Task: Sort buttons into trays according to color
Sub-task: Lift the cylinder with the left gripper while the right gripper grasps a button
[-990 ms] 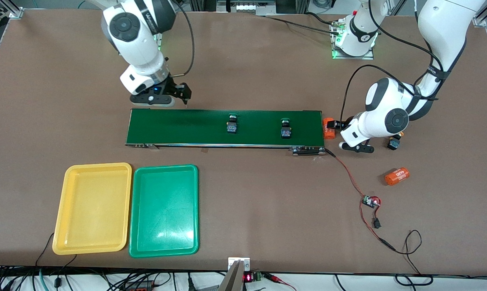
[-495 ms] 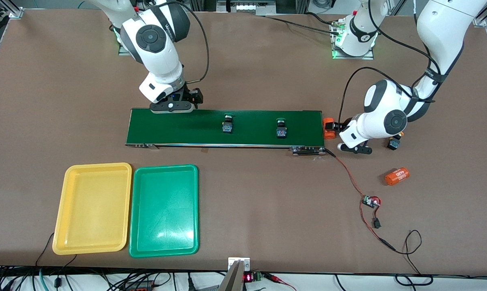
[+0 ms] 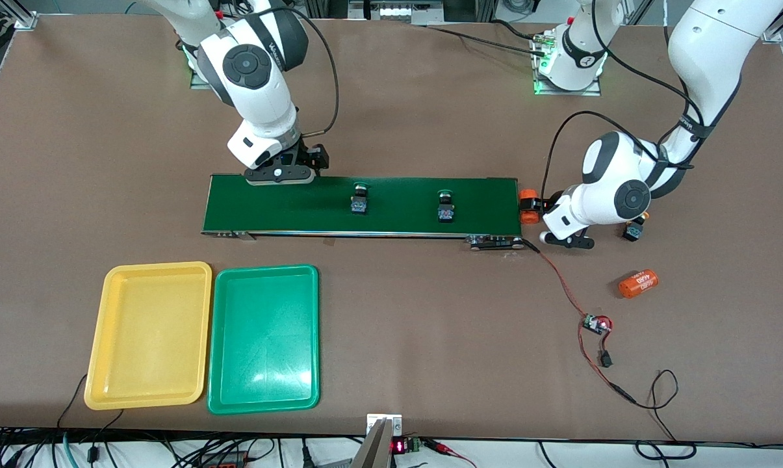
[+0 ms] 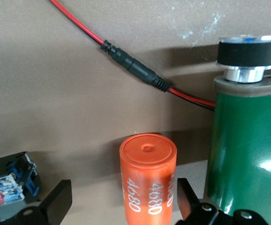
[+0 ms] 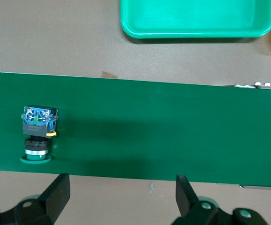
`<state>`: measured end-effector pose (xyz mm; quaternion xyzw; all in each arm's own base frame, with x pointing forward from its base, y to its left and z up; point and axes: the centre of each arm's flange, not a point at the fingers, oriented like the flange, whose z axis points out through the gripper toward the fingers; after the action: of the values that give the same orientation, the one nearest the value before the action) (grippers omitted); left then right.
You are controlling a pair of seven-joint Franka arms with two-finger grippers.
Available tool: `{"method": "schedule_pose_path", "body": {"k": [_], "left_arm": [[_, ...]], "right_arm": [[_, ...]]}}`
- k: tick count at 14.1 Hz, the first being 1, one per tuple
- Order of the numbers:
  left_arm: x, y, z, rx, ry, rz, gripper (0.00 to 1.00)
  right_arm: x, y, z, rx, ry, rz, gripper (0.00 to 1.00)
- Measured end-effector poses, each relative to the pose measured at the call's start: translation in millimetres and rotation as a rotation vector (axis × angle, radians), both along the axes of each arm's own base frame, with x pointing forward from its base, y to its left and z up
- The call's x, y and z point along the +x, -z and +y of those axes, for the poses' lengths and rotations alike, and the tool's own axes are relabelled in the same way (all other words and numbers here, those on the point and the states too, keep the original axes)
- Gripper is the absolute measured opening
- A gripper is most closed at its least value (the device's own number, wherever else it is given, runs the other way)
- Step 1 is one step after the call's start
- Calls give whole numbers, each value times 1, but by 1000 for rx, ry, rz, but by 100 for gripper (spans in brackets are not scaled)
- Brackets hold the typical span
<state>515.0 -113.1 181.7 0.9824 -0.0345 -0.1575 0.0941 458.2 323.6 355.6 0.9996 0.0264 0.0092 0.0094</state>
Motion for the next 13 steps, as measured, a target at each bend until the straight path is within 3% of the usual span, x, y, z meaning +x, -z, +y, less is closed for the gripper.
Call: {"method": "schedule_pose_path", "body": {"k": [2, 4, 5, 7, 11, 13], "left_arm": [[0, 0, 0, 0, 0, 1, 93], [-1, 1, 0, -1, 0, 2, 79], [-1, 2, 0, -1, 1, 4, 79], [-4, 4, 0, 0, 2, 12, 67], [-12, 10, 3, 2, 0, 30, 62], [-12, 9, 4, 3, -2, 29, 51]], "right_arm": [[2, 10, 2, 3, 0, 3, 100], [3, 17, 3, 5, 22, 6, 100], [4, 19, 3, 7, 38, 5, 100], [8, 21, 5, 13, 84, 2, 100], [18, 24, 4, 20, 137, -2, 100], [18, 30, 4, 15, 141, 7, 100]]}}
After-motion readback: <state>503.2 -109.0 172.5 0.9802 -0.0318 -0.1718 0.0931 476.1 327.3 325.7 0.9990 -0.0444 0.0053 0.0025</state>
